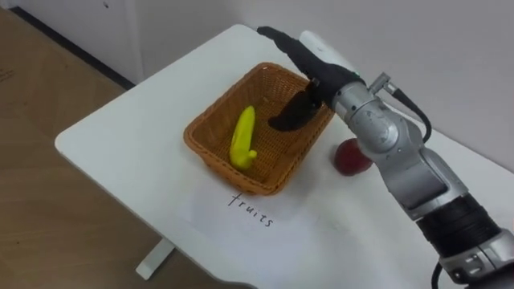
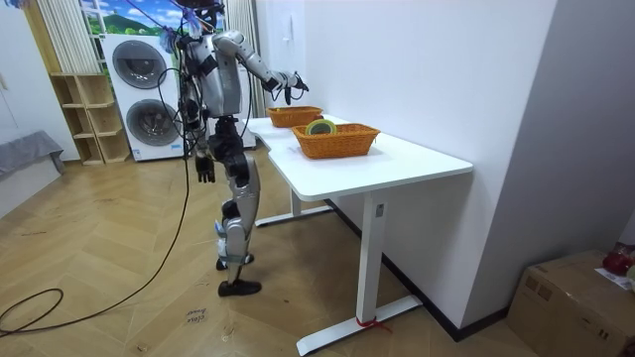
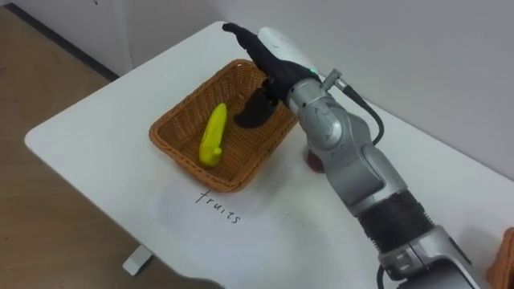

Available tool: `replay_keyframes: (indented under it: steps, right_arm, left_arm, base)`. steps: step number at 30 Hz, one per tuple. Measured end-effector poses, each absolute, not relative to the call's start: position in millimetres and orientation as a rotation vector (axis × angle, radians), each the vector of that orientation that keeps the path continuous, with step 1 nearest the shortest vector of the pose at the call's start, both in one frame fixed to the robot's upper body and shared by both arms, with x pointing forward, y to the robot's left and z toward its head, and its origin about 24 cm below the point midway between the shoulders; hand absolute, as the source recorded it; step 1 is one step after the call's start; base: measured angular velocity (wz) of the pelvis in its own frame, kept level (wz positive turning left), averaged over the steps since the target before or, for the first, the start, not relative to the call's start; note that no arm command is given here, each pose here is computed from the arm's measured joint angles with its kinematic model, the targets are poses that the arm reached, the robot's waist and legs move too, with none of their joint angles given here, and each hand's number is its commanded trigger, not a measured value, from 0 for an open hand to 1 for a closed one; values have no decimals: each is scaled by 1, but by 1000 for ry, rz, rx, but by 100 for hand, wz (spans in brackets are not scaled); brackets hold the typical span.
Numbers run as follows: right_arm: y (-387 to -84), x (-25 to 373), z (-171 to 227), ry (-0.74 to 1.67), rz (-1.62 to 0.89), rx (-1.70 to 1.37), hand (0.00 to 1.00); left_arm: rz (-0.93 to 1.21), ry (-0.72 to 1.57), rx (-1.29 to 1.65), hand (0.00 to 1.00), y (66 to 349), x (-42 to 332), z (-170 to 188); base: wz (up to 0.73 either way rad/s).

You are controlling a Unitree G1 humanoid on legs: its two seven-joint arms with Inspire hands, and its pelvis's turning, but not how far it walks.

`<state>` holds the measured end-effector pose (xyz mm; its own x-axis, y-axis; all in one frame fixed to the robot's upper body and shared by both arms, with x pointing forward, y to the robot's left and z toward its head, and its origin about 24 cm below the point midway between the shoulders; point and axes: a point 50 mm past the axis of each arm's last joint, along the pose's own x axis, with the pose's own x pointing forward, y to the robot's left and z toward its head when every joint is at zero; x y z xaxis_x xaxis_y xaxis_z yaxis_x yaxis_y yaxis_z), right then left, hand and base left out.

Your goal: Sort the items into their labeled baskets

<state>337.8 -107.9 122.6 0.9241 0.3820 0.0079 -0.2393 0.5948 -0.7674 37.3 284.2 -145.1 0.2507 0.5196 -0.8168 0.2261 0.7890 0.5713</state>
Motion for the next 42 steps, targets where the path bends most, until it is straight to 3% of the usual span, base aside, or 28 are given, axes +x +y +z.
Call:
replay_keyframes:
  steps: [13,22,36,42]
  right_arm:
    - [-130,338,134,-282,134,-733,0]
    - [-141,336,111,-213,45,-566,0]
    - [-155,337,114,-225,-61,-525,0]
    - [-162,333,91,-126,-62,-496,0]
  left_arm:
    - [201,1363,686,0,268,21,-152]
    - [204,1369,677,0,261,14,-155]
    - [131,1420,643,0,247,5,-162]
    - [118,1421,632,0,240,5,-163]
  base:
    - [-9]
    - [-12]
    - [-2]
    - [2]
